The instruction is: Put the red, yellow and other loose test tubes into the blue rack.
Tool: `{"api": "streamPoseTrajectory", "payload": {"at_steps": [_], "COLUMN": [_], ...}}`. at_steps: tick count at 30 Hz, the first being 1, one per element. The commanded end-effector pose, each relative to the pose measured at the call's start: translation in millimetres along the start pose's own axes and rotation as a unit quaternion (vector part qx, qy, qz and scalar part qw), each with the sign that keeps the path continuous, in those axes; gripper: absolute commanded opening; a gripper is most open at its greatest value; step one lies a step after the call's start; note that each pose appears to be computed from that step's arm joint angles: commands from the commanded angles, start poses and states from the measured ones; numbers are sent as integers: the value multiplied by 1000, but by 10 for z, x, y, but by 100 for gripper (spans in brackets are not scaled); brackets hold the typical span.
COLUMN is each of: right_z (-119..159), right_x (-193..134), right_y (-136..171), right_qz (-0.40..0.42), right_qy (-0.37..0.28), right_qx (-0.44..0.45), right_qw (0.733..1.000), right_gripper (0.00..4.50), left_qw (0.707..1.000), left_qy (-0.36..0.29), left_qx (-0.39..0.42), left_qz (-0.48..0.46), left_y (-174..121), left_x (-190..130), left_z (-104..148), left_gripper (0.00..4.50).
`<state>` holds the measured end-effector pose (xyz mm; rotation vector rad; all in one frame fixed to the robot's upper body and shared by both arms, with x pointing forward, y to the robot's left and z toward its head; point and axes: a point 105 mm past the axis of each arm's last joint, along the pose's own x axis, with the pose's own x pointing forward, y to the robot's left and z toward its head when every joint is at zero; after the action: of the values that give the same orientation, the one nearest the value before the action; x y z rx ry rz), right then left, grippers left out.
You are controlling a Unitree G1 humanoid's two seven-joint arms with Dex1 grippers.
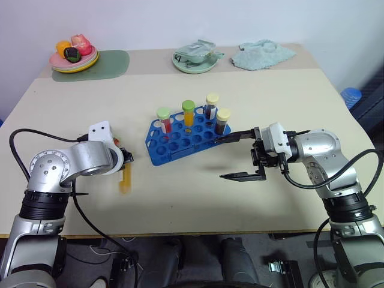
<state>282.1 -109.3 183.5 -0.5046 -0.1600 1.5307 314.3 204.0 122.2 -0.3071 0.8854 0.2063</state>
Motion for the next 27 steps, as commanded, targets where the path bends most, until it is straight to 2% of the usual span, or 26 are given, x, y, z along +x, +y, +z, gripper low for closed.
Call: {"api": "streamPoseTrajectory", "payload": {"at_steps": [1, 2, 21, 27], "right_z": [79, 77, 45, 101], "right_x": [4, 3, 36, 67], "right_y": [-7, -10, -67, -101], "right_qz": [-2, -2, 3, -1], "right_qy": [-5, -5, -8, -27], "right_qx": [-19, -19, -21, -16], "right_qw": [1000, 1000, 1000, 999], "right_gripper": [440, 440, 440, 440], "left_qw": [1000, 1000, 1000, 1000], "left_qy": [-13, -10, -19, -13], "left_qx": [5, 3, -6, -10], "left_qz": [-2, -2, -8, -5], "left_y": [-1, -2, 79, 91], "left_x": [-54, -45, -79, -55], "left_z": [65, 54, 13, -50], "left_gripper": [217, 192, 192, 192]}}
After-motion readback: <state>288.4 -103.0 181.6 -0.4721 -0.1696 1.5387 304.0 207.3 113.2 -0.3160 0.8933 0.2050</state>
